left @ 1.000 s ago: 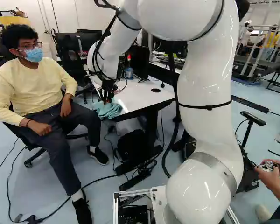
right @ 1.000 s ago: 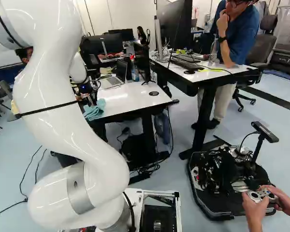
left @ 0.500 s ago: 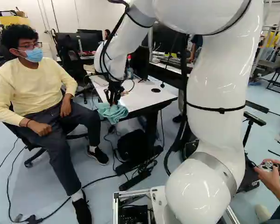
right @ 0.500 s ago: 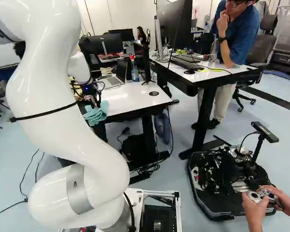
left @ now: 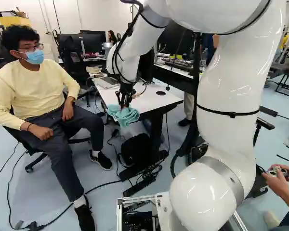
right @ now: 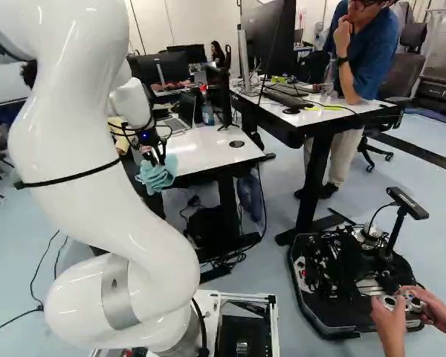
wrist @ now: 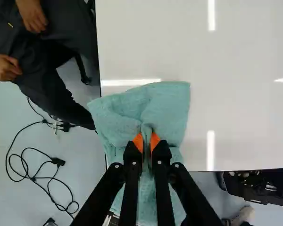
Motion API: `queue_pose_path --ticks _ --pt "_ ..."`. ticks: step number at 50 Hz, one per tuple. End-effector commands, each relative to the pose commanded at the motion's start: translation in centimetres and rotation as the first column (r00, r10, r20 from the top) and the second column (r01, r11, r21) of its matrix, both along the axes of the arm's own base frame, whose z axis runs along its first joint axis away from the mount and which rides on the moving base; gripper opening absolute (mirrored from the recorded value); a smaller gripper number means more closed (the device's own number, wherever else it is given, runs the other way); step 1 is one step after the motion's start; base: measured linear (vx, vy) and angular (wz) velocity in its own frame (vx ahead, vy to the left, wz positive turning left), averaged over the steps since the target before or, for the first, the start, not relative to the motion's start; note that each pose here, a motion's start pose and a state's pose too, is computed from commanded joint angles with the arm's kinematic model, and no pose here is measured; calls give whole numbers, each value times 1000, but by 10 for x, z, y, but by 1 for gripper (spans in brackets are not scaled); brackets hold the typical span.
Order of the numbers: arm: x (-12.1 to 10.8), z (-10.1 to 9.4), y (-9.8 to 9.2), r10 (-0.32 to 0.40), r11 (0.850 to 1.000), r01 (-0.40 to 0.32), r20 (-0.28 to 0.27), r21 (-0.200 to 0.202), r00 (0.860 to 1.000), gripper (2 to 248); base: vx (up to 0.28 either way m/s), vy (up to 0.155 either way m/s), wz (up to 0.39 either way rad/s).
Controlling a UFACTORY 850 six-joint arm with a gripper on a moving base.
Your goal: Clean the table with the green towel
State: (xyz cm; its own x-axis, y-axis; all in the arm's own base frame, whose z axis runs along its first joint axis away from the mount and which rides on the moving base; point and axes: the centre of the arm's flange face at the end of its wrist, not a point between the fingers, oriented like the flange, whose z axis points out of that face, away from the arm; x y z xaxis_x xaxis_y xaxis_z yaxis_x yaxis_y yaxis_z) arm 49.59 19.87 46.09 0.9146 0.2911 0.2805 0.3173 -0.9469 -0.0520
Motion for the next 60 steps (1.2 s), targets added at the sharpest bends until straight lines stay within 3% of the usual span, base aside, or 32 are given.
queue_pose_path --ticks 17,34,45,60 --pt "31 0 -4 -27 1000 27 14 6 1000 39 0 0 0" --pt "58 -1 16 -12 1000 11 34 13 999 39 0 0 0" --pt "64 -1 34 13 1000 -14 42 17 999 39 0 0 0" --pt "64 0 37 18 1000 -19 46 18 999 39 0 0 0"
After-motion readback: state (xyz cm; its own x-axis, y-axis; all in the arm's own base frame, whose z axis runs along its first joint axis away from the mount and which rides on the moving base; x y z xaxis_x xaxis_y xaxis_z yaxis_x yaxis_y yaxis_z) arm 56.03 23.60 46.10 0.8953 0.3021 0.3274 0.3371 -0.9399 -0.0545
